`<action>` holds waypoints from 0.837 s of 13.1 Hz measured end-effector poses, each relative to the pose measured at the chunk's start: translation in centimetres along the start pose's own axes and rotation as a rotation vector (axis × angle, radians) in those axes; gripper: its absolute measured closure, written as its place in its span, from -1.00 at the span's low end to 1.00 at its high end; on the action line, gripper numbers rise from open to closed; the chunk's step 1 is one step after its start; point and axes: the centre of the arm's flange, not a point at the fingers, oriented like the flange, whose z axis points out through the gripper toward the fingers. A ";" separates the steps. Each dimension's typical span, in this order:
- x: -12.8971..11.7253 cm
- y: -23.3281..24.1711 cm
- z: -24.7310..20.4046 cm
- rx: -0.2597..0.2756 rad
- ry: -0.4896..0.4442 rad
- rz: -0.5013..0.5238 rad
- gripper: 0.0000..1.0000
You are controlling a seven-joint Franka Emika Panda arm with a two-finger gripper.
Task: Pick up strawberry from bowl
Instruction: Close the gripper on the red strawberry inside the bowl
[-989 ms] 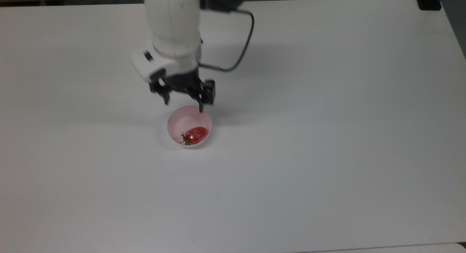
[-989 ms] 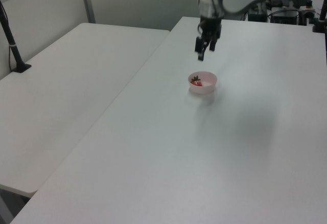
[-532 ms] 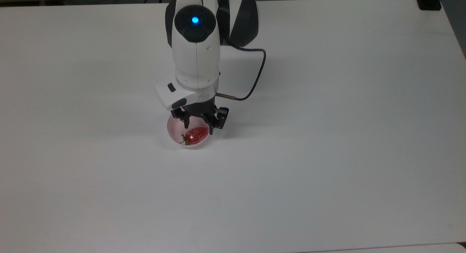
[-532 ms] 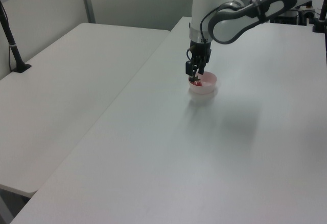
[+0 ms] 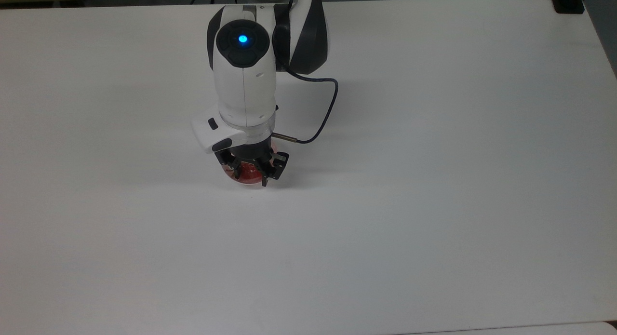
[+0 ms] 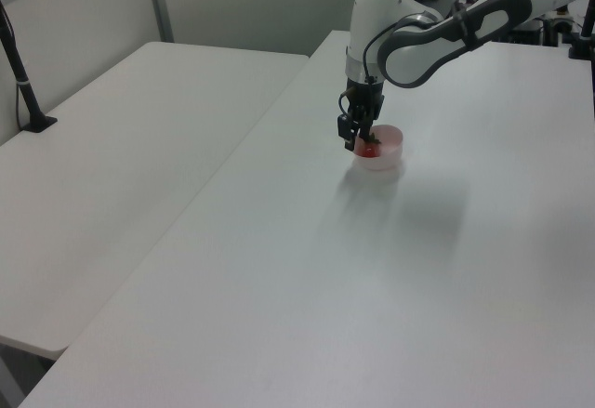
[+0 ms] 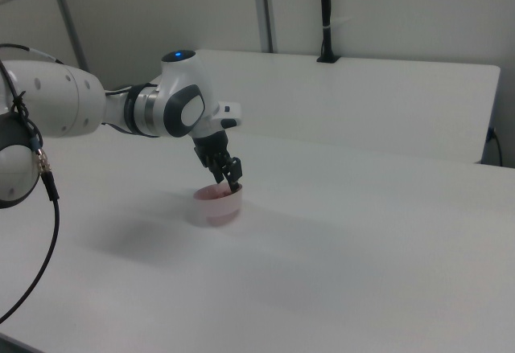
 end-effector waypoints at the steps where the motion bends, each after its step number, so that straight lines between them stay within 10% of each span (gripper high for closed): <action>1: -0.1 0.0 0.4 -0.002 -0.006 0.000 -0.15; 11: 1.2 1.9 -1.0 0.032 0.015 0.078 -0.16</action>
